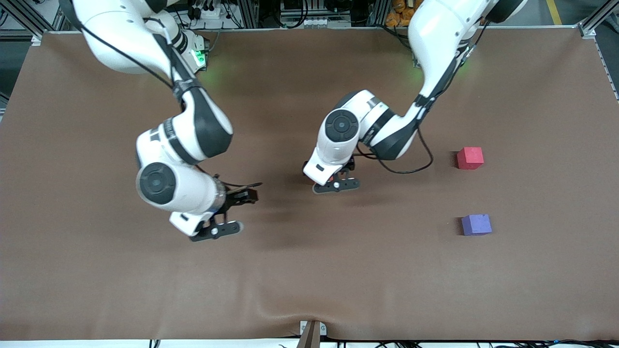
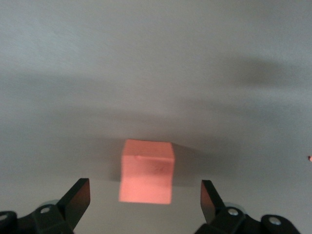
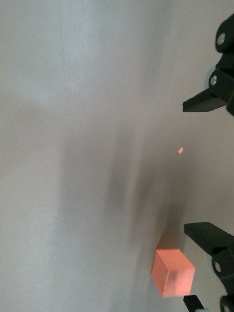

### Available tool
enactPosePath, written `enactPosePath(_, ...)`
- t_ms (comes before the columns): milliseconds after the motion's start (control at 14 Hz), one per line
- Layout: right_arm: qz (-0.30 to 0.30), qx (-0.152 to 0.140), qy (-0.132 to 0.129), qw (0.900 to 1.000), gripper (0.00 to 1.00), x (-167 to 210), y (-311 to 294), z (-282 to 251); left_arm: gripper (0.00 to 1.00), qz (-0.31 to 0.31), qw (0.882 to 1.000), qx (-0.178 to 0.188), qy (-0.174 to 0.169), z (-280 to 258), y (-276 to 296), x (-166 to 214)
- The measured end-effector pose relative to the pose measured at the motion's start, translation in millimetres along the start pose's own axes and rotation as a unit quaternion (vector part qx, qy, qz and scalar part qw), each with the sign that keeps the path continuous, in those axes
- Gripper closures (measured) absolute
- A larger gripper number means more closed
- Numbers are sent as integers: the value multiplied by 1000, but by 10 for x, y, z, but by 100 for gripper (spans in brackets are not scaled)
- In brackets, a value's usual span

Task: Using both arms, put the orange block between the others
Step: 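Grasp the orange cube with the left gripper while the right gripper withdraws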

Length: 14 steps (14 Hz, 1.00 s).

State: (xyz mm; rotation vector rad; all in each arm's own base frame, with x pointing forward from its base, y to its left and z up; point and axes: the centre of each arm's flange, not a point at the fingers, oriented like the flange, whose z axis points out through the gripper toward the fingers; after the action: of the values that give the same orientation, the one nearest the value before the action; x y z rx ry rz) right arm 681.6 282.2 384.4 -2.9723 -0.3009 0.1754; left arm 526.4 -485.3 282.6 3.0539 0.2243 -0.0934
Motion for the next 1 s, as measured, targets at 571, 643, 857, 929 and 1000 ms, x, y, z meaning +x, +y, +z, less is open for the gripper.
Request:
enactPosePath(571,-68,-21,14,997,0,96,735,-132,0,20,999,16,24,525,76,-34)
enactPosePath(643,-76,-21,14,997,0,104,851,-146,0,23,999,18,26,533,74,-34)
enactPosePath(857,-94,-21,19,995,0,126,1239,-169,0,31,999,19,27,535,83,-45)
enactPosePath(929,-101,-21,23,994,0,134,1369,-165,0,35,999,19,27,535,85,-48)
enactPosePath(1000,-109,-21,26,993,0,137,1499,-140,0,36,999,19,27,536,87,-51)
